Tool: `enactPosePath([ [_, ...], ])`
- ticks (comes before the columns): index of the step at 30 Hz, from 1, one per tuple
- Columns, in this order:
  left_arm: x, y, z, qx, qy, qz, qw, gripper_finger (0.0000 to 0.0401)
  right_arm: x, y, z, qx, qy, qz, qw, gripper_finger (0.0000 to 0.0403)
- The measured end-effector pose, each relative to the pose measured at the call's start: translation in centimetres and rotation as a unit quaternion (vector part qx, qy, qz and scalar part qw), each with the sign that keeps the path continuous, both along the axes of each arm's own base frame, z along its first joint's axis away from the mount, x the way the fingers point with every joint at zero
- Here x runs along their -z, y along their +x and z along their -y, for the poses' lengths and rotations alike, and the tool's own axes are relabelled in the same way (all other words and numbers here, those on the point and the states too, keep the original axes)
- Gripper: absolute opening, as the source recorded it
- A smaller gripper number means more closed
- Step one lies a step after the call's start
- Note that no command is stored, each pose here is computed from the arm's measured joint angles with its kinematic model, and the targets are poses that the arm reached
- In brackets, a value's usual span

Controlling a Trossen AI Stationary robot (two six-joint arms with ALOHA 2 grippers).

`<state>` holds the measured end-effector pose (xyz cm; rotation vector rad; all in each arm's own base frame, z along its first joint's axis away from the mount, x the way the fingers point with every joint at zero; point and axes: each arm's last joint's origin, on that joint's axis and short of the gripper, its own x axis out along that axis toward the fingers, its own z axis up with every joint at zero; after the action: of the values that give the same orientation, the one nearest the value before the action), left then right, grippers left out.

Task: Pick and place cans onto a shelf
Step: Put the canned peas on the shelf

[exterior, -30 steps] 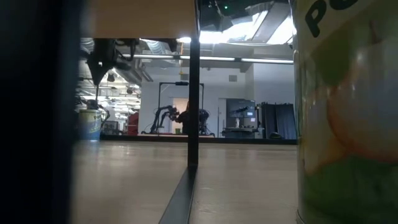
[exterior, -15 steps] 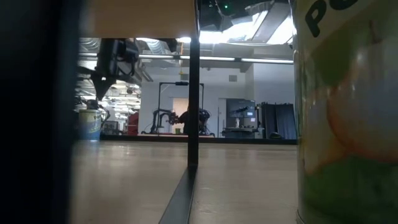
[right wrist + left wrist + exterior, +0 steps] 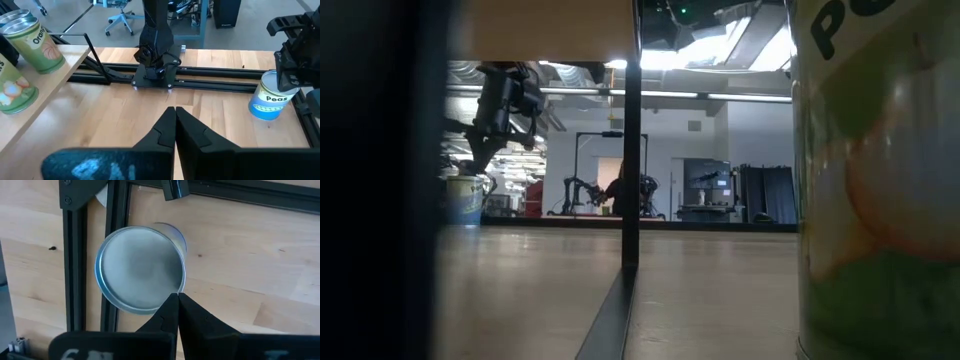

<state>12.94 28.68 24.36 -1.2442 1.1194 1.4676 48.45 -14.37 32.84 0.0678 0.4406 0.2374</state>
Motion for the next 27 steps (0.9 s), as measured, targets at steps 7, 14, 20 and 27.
enactPosePath([
  [7,-0.02,-0.01,-0.10,-0.007,0.008,-0.004,1.000,0.0000,0.03,-0.04,-0.03,-0.003,0.001,-0.002,1.000,0.0010],
  [14,0.28,0.06,-0.27,-0.012,0.006,-0.005,1.000,0.0000,-0.03,-0.10,-0.29,-0.044,0.023,0.004,0.999,0.0010],
  [20,0.40,-0.16,-0.29,-0.048,-0.006,0.010,0.999,0.0000,-0.04,-0.11,-0.30,-0.046,0.024,0.005,0.999,0.0010],
  [27,0.42,-0.13,-0.24,-0.052,-0.009,0.011,0.999,0.0000,-0.06,-0.11,-0.30,-0.051,0.012,0.009,0.999,0.0010],
])
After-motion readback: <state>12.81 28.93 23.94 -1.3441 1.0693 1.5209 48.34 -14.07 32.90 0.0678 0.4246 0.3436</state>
